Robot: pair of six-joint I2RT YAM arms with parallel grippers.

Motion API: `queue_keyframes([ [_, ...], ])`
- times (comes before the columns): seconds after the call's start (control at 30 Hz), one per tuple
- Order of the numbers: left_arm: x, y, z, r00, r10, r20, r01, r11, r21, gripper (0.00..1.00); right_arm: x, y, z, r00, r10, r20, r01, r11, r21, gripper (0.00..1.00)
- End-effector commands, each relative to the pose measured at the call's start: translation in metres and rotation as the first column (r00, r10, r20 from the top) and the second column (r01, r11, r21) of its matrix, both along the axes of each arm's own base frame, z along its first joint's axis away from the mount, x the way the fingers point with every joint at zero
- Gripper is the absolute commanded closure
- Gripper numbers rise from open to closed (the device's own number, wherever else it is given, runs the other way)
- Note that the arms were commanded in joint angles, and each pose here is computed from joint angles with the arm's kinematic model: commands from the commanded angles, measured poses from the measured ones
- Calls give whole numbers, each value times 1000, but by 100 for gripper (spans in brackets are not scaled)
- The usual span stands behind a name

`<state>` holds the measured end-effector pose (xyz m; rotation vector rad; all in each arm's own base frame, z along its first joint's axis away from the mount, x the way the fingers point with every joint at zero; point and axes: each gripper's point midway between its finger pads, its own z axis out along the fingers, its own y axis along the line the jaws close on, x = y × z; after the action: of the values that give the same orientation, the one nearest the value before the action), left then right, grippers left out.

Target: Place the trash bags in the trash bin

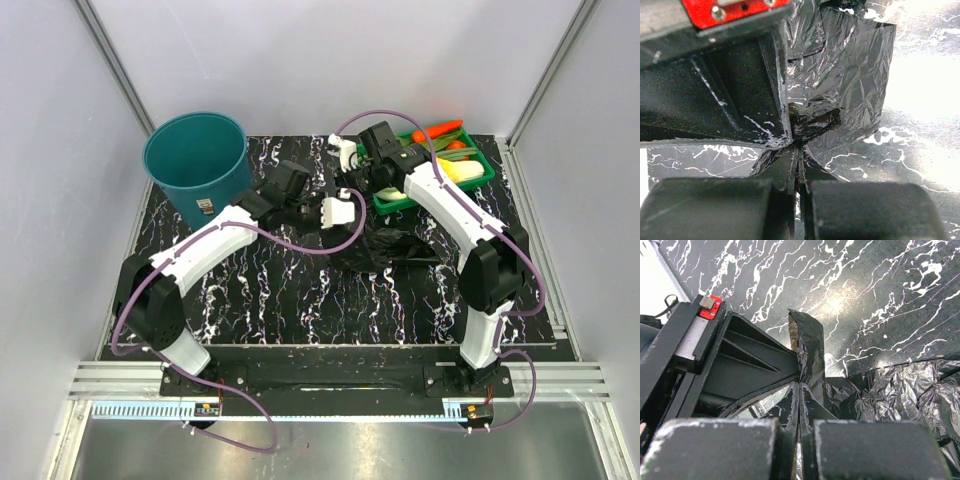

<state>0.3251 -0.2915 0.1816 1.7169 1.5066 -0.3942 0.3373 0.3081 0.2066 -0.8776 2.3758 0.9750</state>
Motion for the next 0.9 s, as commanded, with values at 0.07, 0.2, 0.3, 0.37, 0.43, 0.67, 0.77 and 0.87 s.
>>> queue_keyframes([
  [0.07, 9, -7, 13, 999, 16, 48, -15, 1000, -28, 100, 18, -10, 15, 997, -59, 44, 59, 998, 7, 100],
  [0.2, 2, 2, 26, 999, 33, 16, -33, 999, 3, 100, 36, -27, 14, 986, -135, 95, 140, 989, -45, 100],
  [0.3, -5, 11, 34, 999, 52, -12, -51, 998, 38, 100, 48, -40, 15, 973, -188, 133, 199, 977, -74, 100],
  [0.37, -9, 17, 38, 998, 64, -16, -63, 996, 57, 100, 54, -49, 15, 963, -218, 156, 235, 967, -95, 100],
  [0.43, -15, 24, 37, 997, 65, -34, -62, 994, 84, 100, 60, -56, 15, 953, -241, 182, 265, 957, -116, 100],
  [0.67, -26, 46, 32, 996, 80, -47, -70, 980, 186, 100, 81, -86, 25, 890, -305, 338, 381, 906, -185, 100],
  [0.77, -22, 58, 31, 995, 103, -15, -96, 967, 235, 100, 83, -91, 37, 879, -298, 372, 382, 908, -174, 100],
  [0.87, -19, 56, 35, 995, 104, -4, -100, 969, 225, 100, 66, -70, 49, 917, -236, 321, 277, 957, -86, 100],
])
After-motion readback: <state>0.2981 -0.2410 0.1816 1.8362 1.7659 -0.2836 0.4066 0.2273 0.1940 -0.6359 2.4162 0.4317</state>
